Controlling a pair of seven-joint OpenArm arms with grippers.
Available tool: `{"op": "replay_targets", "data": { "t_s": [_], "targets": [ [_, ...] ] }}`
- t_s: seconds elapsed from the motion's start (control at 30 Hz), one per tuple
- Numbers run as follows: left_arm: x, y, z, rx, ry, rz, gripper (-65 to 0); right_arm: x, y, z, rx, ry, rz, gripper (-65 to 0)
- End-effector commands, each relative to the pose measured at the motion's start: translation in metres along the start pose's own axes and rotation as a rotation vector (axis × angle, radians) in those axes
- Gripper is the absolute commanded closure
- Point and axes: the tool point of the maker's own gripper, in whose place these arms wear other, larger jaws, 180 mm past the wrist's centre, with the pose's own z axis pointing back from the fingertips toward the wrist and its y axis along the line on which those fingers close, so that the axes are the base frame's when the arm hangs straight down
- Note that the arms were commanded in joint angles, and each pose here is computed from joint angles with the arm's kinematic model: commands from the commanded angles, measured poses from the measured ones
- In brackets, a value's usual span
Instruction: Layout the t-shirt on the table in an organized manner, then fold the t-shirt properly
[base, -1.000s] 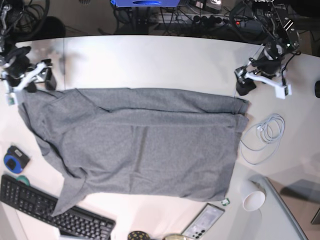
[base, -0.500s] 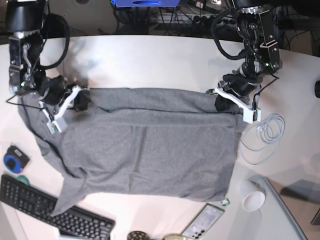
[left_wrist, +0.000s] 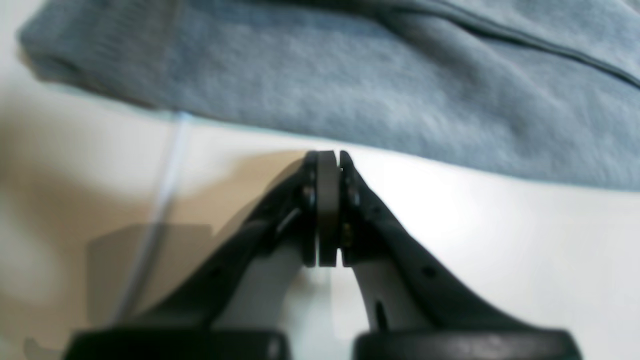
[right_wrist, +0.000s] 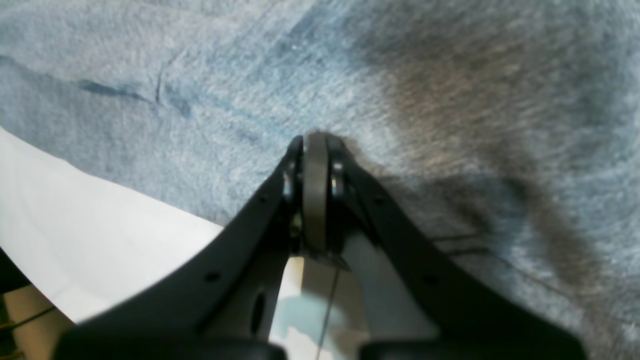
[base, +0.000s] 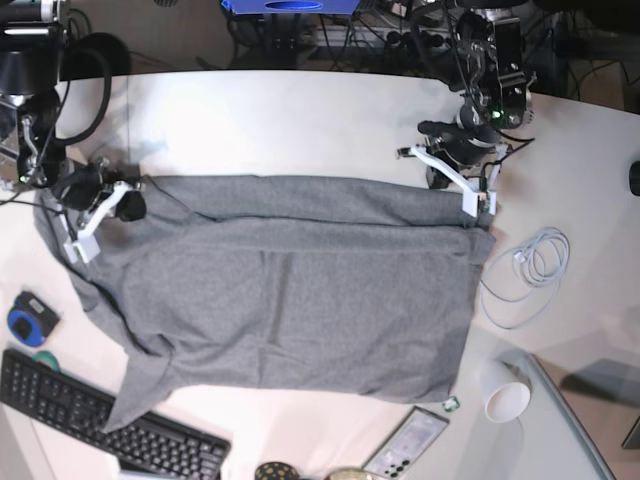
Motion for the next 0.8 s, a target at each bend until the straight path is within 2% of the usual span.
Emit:
{"op": "replay_targets", "data": {
  "t_s": [0.0,0.37,0.57,0.77],
  "targets": [
    [-0.002,0.012,0.000,0.033,0.013,-0.005,0.0,-0.002,-0.011,0.004,-0.036,0.031,0.019,-0.6],
    [0.010,0.087,-0.012,0.149,0.062,-0.012,0.0,-0.006,-0.023,0.012,-0.062,0.045,0.025,-0.6],
    [0.022,0.149,-0.012,0.250,0.041,0.033,0.0,-0.009,-0.022,0.013,-0.062,0.046,0.030,-0.6],
    [0.032,0.187,-0.002,0.306,0.005,0.019,0.0,-0.007,-0.030,0.019,-0.078,0.049,0.038,-0.6]
  ]
}}
